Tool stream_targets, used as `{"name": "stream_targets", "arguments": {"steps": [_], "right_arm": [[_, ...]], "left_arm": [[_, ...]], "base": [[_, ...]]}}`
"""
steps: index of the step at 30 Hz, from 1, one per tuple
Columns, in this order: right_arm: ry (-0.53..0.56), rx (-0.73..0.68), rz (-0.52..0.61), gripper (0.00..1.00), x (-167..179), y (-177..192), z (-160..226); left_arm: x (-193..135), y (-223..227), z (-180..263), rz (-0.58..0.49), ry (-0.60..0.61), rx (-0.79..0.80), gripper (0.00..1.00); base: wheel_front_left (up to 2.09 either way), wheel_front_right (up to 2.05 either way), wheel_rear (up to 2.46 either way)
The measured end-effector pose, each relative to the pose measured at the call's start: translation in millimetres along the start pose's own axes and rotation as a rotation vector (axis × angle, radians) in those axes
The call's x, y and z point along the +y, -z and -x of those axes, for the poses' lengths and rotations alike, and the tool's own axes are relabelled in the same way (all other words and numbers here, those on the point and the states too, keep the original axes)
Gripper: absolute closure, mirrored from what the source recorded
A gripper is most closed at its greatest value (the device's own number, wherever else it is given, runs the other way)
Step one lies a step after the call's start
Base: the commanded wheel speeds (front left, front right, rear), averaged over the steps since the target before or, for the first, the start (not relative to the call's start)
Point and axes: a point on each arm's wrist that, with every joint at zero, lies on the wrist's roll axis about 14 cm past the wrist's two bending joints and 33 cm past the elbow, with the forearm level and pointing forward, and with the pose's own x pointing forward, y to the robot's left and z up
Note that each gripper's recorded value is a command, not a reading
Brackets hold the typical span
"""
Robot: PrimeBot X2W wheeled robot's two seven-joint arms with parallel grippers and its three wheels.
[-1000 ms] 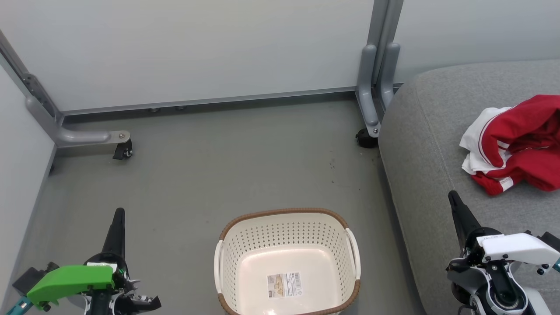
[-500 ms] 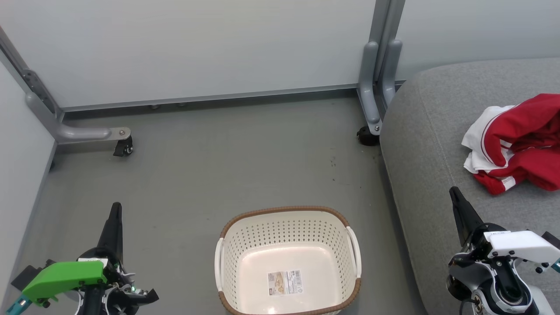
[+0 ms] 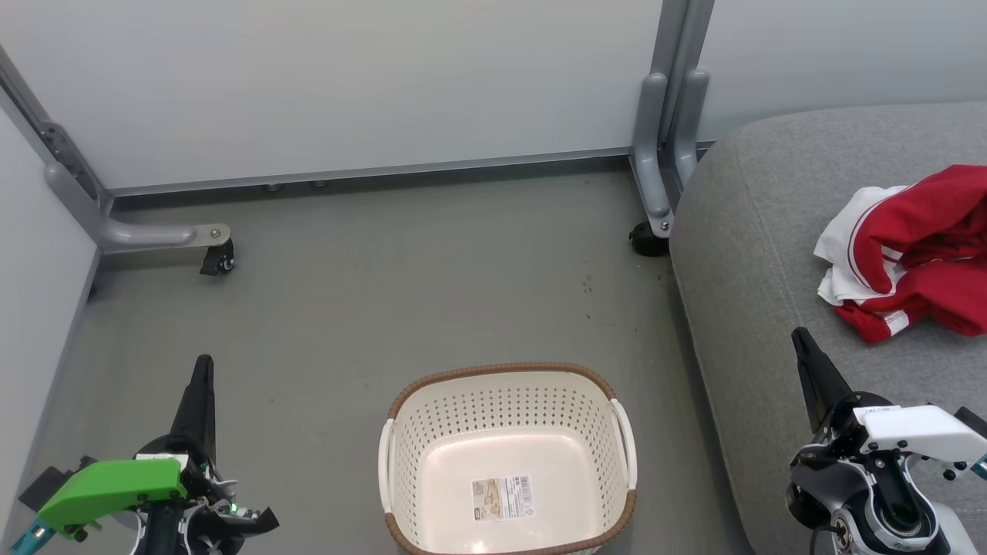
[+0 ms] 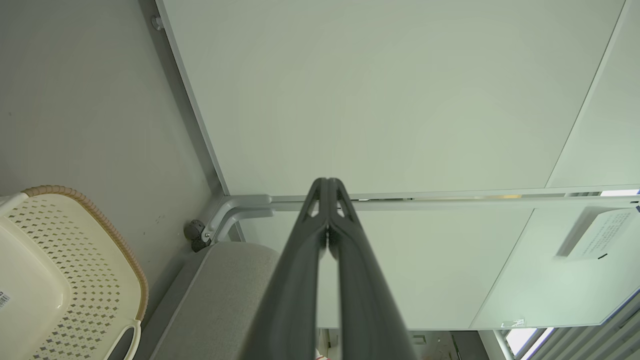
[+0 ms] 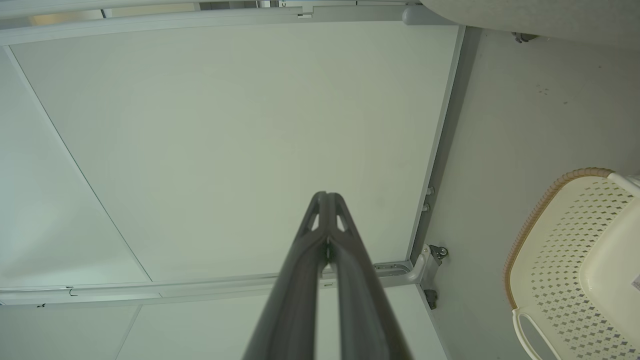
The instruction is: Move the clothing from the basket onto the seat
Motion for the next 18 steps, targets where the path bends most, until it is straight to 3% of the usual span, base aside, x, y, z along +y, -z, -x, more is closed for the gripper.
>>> {"name": "stream_targets", "arguments": {"steps": [18], "right_arm": [[0.0,-0.002,-0.001,1.0,-0.1,-0.3,0.1]], "left_arm": [[0.1,-0.1,0.1,0.003,0.0,-0.001,1.0]], "base": [[0.0,0.0,0.0]]}}
